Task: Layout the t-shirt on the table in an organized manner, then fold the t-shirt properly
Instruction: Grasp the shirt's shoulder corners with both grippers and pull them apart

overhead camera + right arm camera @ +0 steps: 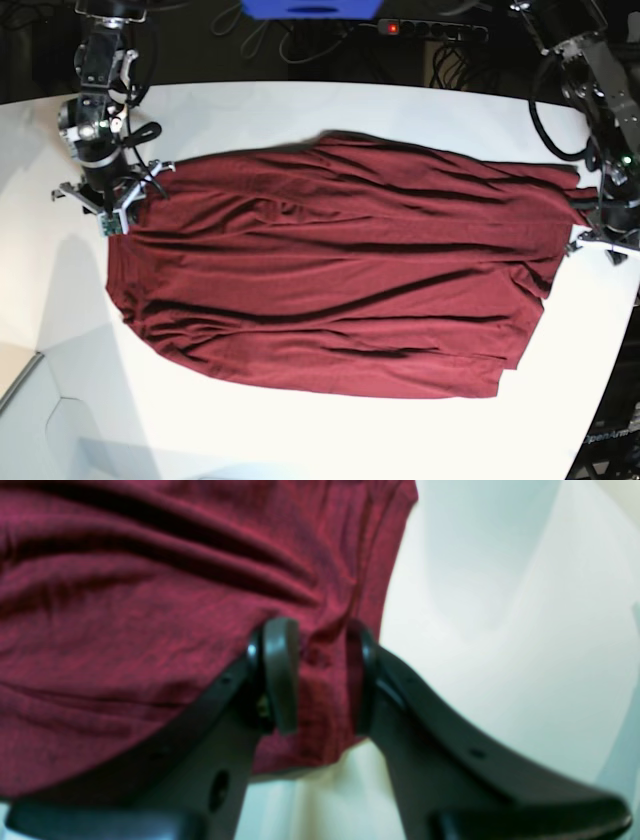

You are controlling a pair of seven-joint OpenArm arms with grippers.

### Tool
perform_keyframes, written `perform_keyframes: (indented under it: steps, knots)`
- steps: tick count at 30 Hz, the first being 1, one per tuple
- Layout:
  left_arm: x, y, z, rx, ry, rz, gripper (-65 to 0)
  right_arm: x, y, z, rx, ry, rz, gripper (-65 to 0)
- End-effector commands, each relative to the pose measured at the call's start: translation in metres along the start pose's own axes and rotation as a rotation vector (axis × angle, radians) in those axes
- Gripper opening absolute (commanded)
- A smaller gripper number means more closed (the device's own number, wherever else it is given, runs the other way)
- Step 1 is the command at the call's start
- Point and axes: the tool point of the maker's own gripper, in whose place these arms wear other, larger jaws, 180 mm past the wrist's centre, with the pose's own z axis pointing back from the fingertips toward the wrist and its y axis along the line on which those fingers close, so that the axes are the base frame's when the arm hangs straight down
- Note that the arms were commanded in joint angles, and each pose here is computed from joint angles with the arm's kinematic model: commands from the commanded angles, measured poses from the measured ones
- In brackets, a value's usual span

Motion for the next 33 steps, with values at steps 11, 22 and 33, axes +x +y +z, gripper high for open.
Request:
perform_keyframes:
  steps: [11, 22, 33]
  knots:
    - [-0.054, 0.038, -0.055, 0.089, 0.228, 0.057, -35.0, 0.014, -0.006, 0.001, -0.015, -0.047, 0.005, -47.6]
    - [-0.048, 0.047, -0.081, 0.112, 0.234, 0.126, -30.6, 0.005, -0.004, 0.004, -0.009, -0.029, 0.008, -47.6]
    - [-0.087, 0.057, -0.093, 0.143, 0.286, 0.135, -31.0, 0.001, -0.015, 0.006, -0.036, -0.022, -0.001, -47.6]
